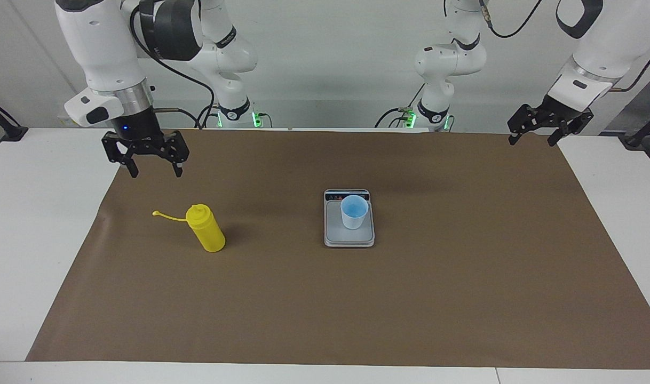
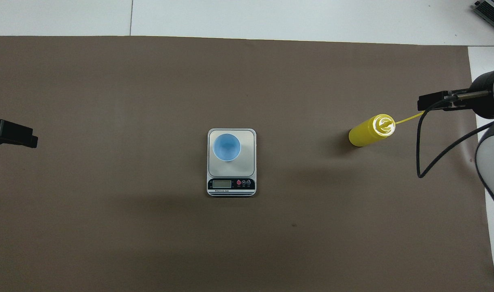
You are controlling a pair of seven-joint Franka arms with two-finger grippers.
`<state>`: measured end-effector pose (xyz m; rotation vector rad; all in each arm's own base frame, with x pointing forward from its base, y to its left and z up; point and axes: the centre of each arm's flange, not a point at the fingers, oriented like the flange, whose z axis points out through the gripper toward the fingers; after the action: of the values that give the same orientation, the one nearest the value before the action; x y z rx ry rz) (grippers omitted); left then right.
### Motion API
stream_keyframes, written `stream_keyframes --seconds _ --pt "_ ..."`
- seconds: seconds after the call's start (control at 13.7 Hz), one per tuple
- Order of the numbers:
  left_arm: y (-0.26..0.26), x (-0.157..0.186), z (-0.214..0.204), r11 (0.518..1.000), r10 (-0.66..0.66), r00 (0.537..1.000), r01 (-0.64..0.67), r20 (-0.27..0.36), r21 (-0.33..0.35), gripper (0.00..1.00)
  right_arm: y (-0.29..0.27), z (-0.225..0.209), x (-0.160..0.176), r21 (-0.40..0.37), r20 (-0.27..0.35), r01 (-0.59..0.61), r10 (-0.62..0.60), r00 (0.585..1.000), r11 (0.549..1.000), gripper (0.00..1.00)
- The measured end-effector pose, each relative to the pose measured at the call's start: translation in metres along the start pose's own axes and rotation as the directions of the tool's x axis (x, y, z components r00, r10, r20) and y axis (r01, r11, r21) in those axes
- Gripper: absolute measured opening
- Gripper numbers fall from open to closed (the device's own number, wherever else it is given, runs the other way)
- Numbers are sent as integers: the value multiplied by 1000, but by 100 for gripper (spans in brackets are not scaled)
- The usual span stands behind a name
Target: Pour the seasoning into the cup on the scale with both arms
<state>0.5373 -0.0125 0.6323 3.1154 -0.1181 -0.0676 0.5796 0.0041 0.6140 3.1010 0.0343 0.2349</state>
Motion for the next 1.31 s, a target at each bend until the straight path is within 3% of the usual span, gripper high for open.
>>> stream_keyframes --seconds 0.44,0.66,1.31 --pt "0 0 0 1000 0 1000 0 0 0 100 -22 -10 -27 -2 132 -7 8 991 1000 100" --pt "0 0 0 1000 0 1000 0 0 0 100 -31 -10 -27 -12 132 -79 80 988 997 100" --pt "0 0 0 1000 0 1000 0 0 0 100 -15 -11 -23 0 100 -121 120 988 993 100"
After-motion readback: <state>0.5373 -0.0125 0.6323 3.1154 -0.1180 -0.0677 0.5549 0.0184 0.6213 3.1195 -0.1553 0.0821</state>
